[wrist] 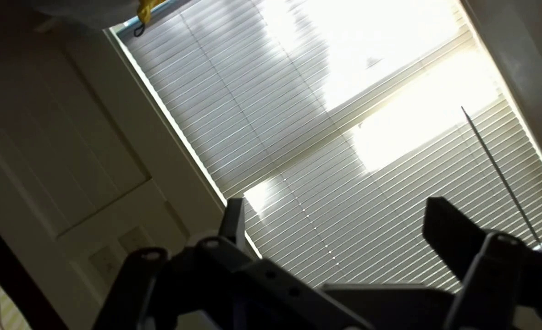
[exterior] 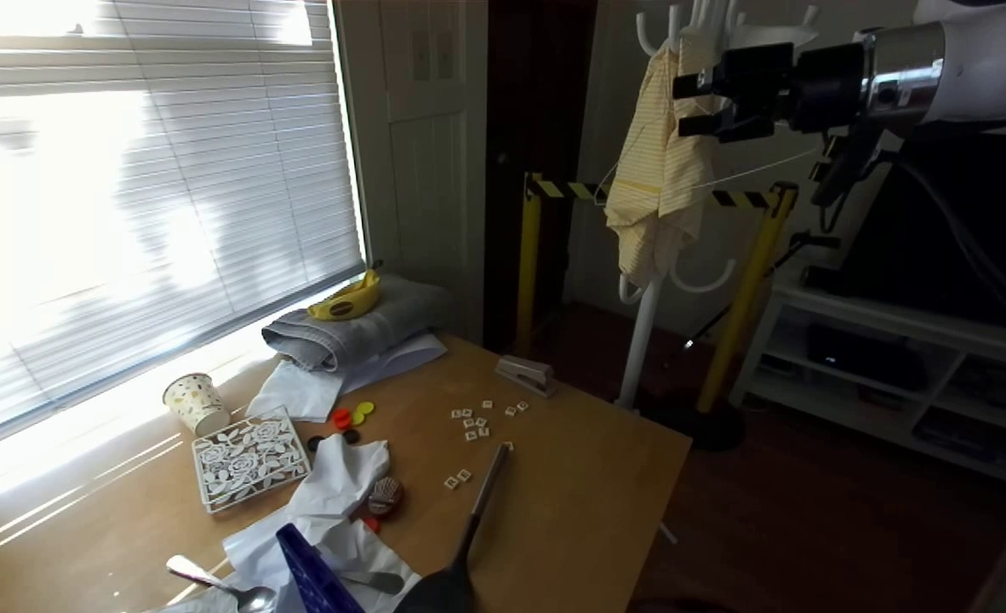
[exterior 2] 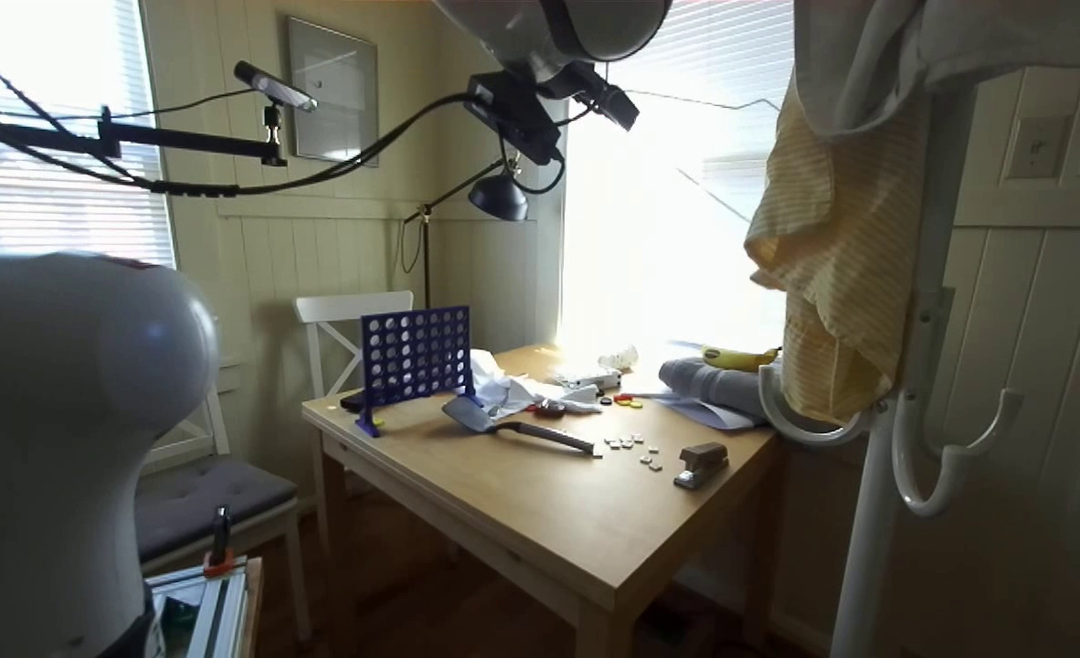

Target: Take the hanger off the bottom right hook and hang it on the top left hook

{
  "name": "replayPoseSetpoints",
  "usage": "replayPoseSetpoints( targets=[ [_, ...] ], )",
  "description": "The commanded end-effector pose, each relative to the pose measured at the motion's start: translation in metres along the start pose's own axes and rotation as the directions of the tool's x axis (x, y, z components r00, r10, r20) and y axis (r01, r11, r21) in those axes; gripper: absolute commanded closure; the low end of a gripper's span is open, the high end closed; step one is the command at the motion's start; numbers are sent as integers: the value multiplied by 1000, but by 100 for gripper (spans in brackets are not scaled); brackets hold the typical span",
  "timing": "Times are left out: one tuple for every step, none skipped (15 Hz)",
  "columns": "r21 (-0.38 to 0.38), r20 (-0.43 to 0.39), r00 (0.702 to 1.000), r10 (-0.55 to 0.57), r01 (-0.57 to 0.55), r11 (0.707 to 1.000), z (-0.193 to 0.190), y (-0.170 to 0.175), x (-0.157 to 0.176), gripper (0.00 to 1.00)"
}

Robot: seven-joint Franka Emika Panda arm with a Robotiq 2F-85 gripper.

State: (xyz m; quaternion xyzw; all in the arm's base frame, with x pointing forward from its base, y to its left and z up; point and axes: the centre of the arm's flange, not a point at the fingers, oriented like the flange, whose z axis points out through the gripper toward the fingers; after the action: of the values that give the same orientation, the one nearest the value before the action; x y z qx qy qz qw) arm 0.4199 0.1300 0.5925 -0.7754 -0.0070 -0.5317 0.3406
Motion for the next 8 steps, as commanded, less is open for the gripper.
replayPoseSetpoints(
  targets=[
    [-42,-30,998,-54,53,998,20,31,18,0],
    [-57,-27,998,-51,50,997,23,38,22,0],
    [-73,-25,999,-46,44,996,29,46,27,0],
    [-86,-25,999,-35,32,996,32,54,30,0],
    [-84,-11,1000,-10,9,996,38,64,33,0],
    [-81,15,1000,15,-14,997,45,71,35,0],
    [-98,39,999,11,-8,995,47,72,32,0],
    [-113,62,998,-13,20,993,48,70,27,0]
  ],
)
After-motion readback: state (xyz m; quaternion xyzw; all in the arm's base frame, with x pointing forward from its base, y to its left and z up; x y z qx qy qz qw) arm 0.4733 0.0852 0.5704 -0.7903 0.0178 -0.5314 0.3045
